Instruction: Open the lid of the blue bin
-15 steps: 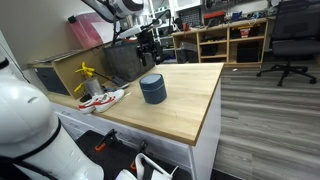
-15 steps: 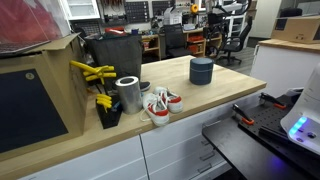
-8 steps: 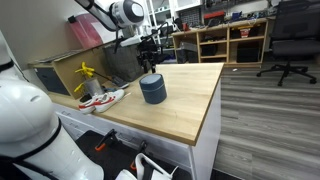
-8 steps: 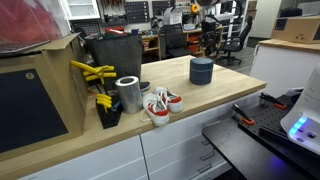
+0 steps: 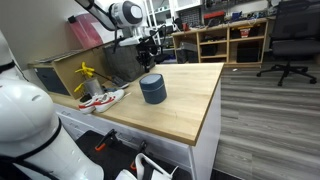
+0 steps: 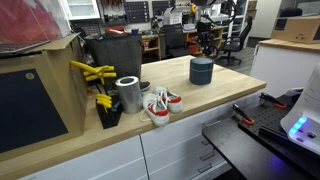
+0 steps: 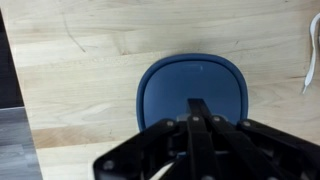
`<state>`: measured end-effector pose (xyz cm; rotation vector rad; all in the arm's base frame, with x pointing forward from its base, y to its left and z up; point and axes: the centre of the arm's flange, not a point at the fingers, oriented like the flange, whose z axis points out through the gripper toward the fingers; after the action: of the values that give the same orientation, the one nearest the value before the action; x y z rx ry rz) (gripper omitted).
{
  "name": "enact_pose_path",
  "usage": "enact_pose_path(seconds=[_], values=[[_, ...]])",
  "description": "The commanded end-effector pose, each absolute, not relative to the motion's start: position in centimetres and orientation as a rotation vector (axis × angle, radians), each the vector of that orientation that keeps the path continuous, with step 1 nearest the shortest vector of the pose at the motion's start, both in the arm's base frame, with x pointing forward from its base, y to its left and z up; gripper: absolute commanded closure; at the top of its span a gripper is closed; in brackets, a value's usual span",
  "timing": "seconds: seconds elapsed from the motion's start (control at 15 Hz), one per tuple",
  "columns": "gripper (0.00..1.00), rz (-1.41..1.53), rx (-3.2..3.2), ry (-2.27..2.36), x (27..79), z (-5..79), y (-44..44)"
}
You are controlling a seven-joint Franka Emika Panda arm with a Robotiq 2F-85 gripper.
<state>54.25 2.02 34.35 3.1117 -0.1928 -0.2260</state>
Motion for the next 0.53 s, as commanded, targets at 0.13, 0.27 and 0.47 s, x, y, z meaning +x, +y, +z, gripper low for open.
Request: enact_pose_path(seconds=[0.13,0.27,0.47], values=[[1.0,-0.215,3.126,-0.186,54.7,33.7,2.7],[1.0,-0.226,3.125,-0.184,54.6,33.2,2.8],[1.0,-0.252,3.115,-0.174,54.3,32.1,3.0]])
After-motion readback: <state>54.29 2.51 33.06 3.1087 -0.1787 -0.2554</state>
